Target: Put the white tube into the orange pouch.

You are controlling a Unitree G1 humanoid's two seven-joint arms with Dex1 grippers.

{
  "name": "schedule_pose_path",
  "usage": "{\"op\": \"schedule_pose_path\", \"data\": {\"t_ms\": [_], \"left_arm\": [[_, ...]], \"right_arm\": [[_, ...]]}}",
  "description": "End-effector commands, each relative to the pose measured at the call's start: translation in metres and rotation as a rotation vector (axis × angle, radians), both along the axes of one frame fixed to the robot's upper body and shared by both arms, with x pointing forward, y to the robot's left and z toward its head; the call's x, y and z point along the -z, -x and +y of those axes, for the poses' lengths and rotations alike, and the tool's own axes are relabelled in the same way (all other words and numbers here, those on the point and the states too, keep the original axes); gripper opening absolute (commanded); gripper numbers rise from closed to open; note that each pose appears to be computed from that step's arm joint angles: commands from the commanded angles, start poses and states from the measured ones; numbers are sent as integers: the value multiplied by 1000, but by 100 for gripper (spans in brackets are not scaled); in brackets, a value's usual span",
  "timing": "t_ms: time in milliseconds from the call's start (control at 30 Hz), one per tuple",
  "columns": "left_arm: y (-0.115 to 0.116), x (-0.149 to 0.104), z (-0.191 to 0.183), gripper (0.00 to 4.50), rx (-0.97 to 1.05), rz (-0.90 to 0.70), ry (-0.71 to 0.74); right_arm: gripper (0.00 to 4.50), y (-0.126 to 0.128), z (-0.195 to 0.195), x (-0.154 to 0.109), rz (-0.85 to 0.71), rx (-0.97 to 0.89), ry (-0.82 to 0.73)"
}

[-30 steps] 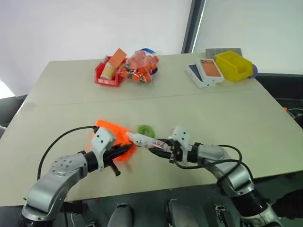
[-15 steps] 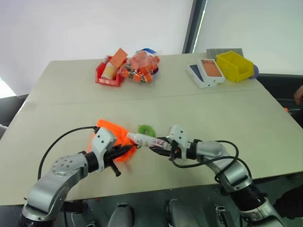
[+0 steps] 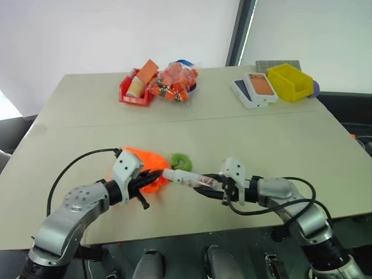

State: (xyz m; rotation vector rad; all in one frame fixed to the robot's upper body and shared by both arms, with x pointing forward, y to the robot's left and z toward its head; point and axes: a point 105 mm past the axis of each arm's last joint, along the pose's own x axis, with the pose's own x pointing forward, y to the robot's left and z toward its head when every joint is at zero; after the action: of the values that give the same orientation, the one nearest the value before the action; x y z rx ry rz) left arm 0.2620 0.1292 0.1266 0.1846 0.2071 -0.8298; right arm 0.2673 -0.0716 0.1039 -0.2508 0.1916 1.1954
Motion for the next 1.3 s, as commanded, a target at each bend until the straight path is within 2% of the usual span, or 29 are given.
{"op": "schedule_pose_path", "data": {"t_ms": [33, 400, 800, 900, 967, 1000, 1067, 1133, 1300], "left_arm": [[8, -11, -9, 0, 59, -44, 1], [13, -8, -17, 0, 101, -33, -3], [21, 1, -21, 0, 133, -4, -8], [20, 2, -18, 0, 122, -2, -11], [20, 3, -17, 0, 115, 0, -13], [20, 4, -16, 0, 113, 2, -14], [21, 5, -15, 0, 110, 8, -14], [22, 6, -14, 0, 107, 16, -11], [29, 11, -8, 0, 107, 69, 7]], "right_arm": [[136, -5, 14, -9, -55, -17, -20], [136, -16, 48, -9, -112, -79, -5], [136, -51, 95, -6, -173, 21, 68], [136, -46, 100, 1, -141, -29, 88], [223, -41, 98, 1, -125, -61, 79], [253, -39, 96, 0, -116, -65, 68], [362, -37, 91, -5, -111, -66, 46], [443, -38, 85, -11, -126, -48, 23], [443, -25, 64, -27, -102, -57, -51]]}}
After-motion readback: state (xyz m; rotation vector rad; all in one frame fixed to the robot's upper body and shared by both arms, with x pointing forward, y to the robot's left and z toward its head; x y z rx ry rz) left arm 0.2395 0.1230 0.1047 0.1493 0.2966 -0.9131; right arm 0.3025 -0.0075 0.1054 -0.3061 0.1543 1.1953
